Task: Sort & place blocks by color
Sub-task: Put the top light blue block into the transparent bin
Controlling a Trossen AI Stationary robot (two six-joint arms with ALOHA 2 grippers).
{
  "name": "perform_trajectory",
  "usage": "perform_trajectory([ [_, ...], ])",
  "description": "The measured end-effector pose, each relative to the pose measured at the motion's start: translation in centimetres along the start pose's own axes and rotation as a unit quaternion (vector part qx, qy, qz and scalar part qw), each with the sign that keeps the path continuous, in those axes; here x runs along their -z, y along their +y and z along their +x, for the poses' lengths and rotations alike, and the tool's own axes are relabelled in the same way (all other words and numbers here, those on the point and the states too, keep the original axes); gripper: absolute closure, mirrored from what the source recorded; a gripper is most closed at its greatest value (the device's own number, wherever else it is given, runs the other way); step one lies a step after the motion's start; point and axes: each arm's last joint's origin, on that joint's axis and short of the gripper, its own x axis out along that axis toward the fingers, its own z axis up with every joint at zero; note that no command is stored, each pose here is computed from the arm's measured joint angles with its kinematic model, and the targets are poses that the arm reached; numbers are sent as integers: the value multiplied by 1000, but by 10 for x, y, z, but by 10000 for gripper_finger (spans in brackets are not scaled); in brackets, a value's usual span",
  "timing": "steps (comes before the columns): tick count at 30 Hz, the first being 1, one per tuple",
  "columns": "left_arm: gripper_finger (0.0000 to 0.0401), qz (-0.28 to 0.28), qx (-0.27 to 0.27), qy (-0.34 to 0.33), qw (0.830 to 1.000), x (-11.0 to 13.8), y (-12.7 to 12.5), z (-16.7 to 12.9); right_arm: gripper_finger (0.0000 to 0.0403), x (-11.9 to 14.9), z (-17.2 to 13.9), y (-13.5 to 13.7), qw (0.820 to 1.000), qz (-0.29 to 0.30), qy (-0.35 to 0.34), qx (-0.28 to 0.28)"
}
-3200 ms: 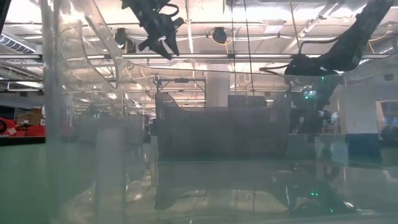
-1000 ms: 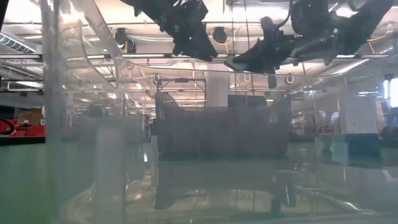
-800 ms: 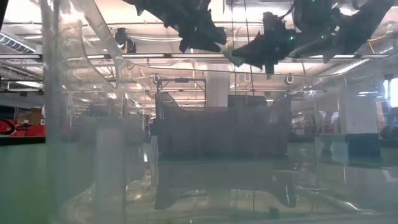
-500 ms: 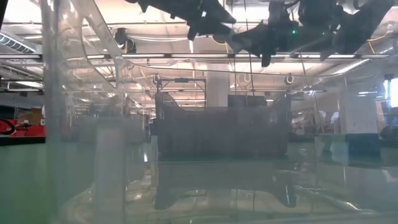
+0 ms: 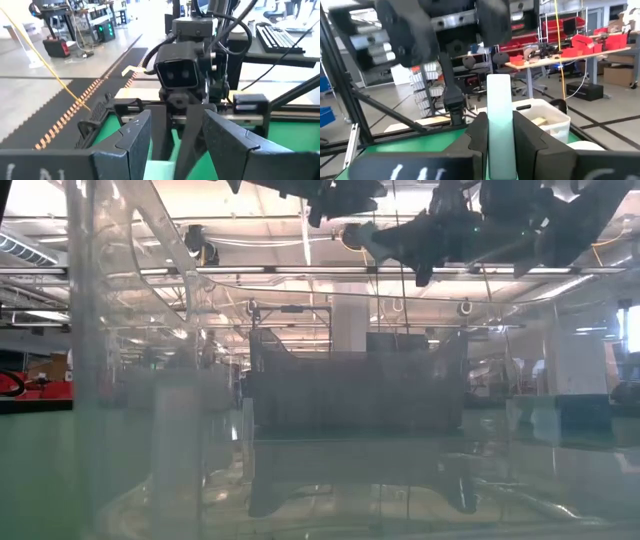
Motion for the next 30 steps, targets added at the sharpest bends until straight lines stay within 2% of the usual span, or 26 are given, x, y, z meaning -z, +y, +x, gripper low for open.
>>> perform_trajectory([
  [8,222,-8,8,46,999,8,-1,-1,364,-5,0,1,1000,-6,-28,-2],
  [30,222,2,6,29,1000,6,0,0,364,-6,1,10,998,-16,-27,-48],
])
